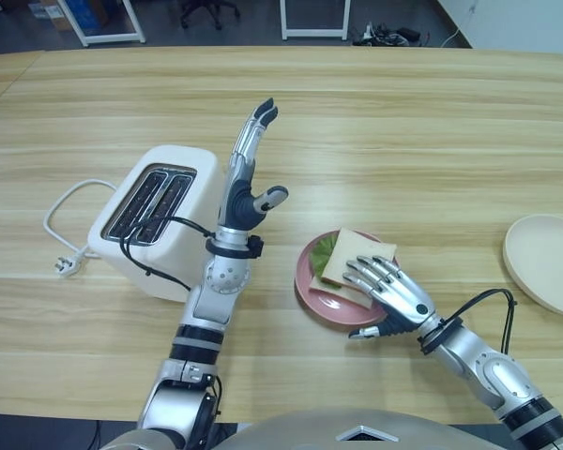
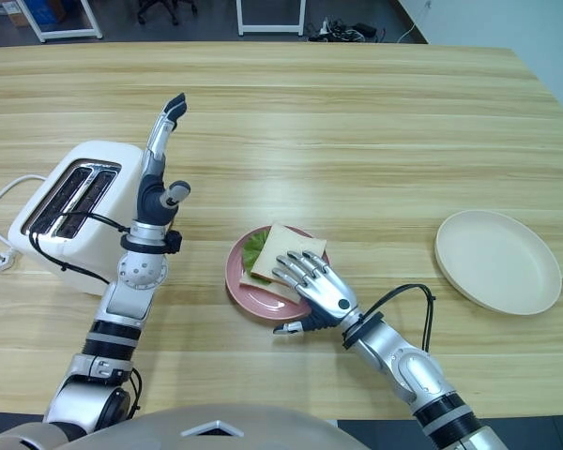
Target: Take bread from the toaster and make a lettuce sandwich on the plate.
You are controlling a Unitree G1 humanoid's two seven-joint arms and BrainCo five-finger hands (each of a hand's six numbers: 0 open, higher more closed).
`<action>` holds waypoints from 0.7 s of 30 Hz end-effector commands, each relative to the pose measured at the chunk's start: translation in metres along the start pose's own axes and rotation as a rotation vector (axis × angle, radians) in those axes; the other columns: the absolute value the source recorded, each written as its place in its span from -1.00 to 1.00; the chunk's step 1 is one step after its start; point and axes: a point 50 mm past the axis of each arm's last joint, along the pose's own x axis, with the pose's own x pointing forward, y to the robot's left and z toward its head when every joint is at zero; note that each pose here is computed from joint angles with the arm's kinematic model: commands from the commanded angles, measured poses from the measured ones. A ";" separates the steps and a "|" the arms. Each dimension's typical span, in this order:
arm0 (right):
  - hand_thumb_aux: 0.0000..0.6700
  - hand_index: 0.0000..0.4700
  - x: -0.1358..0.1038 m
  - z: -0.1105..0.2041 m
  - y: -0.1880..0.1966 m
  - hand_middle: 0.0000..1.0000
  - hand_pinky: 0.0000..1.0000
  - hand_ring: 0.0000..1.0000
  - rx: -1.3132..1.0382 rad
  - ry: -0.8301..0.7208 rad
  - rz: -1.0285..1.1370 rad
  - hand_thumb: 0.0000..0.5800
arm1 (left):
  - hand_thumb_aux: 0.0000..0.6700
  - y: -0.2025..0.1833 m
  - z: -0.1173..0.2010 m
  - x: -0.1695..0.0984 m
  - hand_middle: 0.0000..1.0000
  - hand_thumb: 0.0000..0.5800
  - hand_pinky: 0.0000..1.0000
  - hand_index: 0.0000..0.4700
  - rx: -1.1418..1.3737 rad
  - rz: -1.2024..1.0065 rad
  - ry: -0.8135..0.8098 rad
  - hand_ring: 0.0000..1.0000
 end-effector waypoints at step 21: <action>1.00 1.00 -0.086 -0.079 -0.045 1.00 1.00 1.00 -0.037 0.472 -0.331 1.00 | 1.00 0.003 -0.027 -0.124 1.00 1.00 1.00 1.00 -0.080 -0.453 0.699 1.00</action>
